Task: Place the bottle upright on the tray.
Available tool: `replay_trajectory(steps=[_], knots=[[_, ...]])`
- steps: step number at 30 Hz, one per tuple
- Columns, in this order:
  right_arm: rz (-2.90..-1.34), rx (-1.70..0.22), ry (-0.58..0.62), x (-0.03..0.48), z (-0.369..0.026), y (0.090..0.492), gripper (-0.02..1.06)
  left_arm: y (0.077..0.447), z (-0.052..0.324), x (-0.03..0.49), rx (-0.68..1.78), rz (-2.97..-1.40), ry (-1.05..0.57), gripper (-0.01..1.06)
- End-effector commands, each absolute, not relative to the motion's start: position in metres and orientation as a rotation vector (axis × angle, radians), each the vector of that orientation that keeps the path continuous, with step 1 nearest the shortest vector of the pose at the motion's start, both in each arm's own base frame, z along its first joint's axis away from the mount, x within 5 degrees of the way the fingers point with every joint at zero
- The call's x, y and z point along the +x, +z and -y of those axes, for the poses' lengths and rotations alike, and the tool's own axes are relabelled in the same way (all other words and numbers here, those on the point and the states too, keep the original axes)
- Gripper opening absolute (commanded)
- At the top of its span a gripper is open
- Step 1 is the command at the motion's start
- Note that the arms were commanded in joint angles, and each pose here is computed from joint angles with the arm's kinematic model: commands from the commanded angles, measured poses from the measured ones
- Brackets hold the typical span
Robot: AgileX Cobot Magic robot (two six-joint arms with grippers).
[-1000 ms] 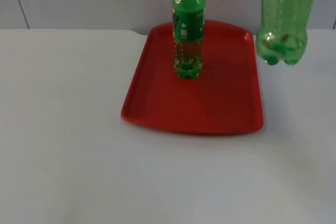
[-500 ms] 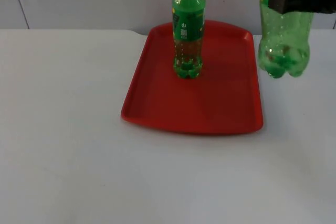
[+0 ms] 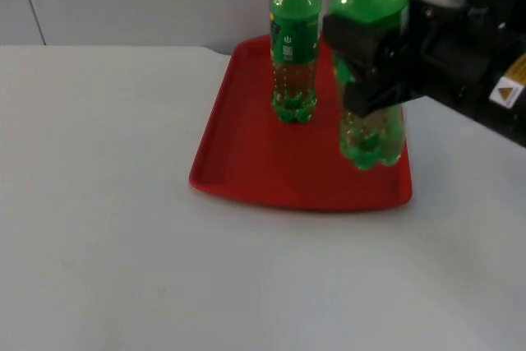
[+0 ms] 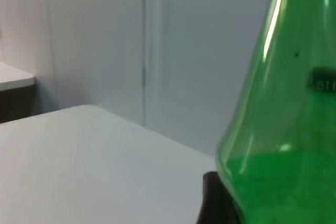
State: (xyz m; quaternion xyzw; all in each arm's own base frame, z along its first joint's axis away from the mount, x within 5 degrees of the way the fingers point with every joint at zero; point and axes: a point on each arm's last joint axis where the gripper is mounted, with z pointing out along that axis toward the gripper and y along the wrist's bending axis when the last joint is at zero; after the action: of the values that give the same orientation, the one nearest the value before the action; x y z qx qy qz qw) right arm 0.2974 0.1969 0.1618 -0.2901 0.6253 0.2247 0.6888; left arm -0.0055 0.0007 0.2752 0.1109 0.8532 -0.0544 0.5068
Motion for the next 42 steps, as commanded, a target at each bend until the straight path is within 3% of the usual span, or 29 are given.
replay_trajectory(steps=[1, 19, 24, 30, 42], knots=[[-1.350, -0.665, 0.570, 0.307, -0.210, 0.157, 0.00, 0.275, -0.001, -0.005, 0.271, -2.048, -0.134, 1.05], [-1.266, -0.683, 0.681, 0.360, -0.251, 0.136, 0.00, 0.275, -0.001, -0.005, 0.271, -2.048, -0.134, 1.05], [-1.313, -0.549, 0.697, 0.366, -0.245, 0.138, 0.00, 0.275, -0.001, -0.005, 0.271, -2.048, -0.134, 1.05], [-1.279, -0.569, 0.588, 0.371, -0.242, 0.140, 0.00, 0.275, -0.001, -0.005, 0.271, -2.048, -0.134, 1.05], [-1.292, -0.661, 0.591, 0.373, -0.249, 0.113, 0.00, 0.275, -0.002, -0.004, 0.269, -2.045, -0.106, 1.05]])
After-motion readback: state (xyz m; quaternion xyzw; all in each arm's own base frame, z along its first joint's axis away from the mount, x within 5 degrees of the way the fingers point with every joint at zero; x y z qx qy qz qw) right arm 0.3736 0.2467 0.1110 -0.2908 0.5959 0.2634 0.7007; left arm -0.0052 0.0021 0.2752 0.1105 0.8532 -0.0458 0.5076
